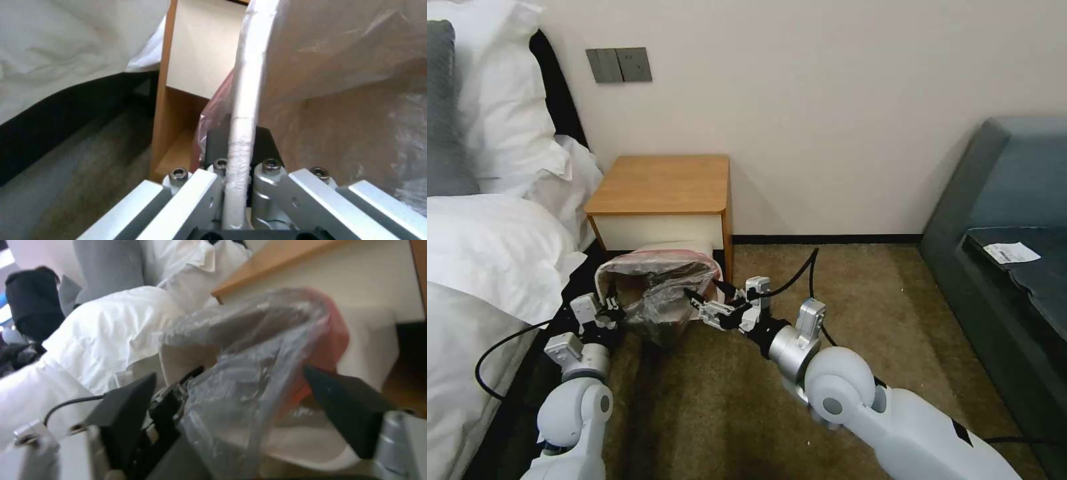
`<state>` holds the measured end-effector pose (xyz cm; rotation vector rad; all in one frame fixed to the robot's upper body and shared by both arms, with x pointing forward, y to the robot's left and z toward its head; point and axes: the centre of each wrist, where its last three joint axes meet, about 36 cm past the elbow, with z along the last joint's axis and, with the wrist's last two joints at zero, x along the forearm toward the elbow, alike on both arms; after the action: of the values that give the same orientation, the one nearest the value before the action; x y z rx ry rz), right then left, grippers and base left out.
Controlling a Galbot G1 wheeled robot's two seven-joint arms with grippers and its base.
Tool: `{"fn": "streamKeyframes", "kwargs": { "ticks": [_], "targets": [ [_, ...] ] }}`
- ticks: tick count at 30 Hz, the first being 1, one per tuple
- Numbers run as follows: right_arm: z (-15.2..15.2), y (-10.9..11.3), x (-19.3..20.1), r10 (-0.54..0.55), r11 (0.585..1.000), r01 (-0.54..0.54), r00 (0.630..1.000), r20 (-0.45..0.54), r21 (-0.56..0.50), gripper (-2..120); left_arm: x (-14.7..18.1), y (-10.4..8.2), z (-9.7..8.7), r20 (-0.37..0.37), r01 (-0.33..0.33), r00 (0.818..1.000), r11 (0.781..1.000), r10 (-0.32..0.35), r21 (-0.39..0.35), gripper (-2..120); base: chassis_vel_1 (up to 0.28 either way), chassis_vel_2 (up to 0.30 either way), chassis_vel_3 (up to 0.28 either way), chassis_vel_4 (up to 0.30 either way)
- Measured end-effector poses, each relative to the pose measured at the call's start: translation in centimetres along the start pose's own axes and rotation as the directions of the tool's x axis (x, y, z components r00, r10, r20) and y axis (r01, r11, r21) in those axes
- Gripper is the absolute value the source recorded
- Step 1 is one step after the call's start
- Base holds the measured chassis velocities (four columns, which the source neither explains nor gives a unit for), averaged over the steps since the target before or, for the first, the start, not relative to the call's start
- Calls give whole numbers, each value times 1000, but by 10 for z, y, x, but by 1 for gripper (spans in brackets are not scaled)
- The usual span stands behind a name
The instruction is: Pick up the garbage bag from the table and place it over the trash can.
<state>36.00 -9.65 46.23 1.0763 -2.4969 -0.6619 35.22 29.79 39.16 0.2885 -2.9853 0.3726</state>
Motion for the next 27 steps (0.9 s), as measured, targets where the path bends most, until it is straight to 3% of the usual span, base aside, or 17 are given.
{"fn": "streamKeyframes", "kwargs": {
  "ticks": [6, 11, 22, 27],
  "targets": [
    [3, 12, -2, 1, 998, -2, 1000, -22, -61, 108, -1, -3, -1, 4, 0, 1000, 1000, 0, 10, 0, 0, 0, 0, 0],
    [11, 13, -7, 3, 997, -5, 999, -33, -72, 114, 0, -6, -3, 11, -4, 1000, 1000, 4, 17, 0, 0, 0, 0, 0],
    [15, 7, -21, 17, 998, -18, 1000, -20, -63, 111, 7, -8, -10, 26, -14, 1000, 1000, 14, 17, 0, 0, 0, 0, 0],
    [13, -2, -29, 36, 998, -36, 999, -11, -56, 101, 14, -12, -13, 32, -22, 999, 1000, 21, 21, 0, 0, 0, 0, 0]
  ]
}}
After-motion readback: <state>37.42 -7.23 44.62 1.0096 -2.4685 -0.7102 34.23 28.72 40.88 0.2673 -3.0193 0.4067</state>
